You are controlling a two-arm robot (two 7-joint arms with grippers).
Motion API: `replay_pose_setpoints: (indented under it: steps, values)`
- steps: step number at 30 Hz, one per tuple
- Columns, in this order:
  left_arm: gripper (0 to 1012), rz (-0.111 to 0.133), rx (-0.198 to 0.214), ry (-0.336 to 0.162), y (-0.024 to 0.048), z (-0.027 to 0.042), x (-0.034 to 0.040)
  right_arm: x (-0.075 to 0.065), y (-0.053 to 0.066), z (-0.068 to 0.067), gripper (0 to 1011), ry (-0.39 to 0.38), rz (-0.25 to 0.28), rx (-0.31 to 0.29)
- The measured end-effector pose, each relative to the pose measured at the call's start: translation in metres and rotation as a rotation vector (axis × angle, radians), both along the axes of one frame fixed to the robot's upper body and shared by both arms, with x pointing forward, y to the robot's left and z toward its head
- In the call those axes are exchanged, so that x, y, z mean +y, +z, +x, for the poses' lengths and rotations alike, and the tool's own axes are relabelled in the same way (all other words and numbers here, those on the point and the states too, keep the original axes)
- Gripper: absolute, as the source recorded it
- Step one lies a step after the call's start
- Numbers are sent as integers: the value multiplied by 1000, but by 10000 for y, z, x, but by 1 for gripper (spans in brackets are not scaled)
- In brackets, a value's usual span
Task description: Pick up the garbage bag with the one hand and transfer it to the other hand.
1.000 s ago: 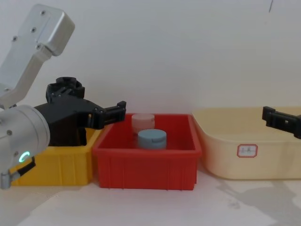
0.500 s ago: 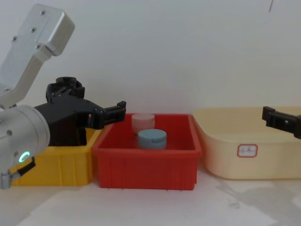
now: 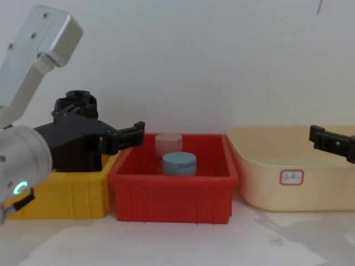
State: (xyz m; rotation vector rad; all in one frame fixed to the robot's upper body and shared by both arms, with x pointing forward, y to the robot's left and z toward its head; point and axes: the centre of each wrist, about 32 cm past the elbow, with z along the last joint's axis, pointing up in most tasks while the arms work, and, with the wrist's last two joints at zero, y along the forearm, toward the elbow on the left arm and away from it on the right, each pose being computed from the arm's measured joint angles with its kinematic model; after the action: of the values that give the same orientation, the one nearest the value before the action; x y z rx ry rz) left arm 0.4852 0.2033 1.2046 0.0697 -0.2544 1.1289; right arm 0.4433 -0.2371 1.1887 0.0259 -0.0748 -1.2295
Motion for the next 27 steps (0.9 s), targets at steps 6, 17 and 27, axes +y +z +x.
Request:
replay_pose_setpoints:
  steps: [6,17,27]
  values:
    - [1000,-16,25,19,-2,-114,92,0,0,0,1004,0,0,0]
    - [1000,-71,90,86,4,-256,307,0,0,0,1004,0,0,0]
    - [1000,-117,149,142,46,-207,489,0,0,0,1004,0,0,0]
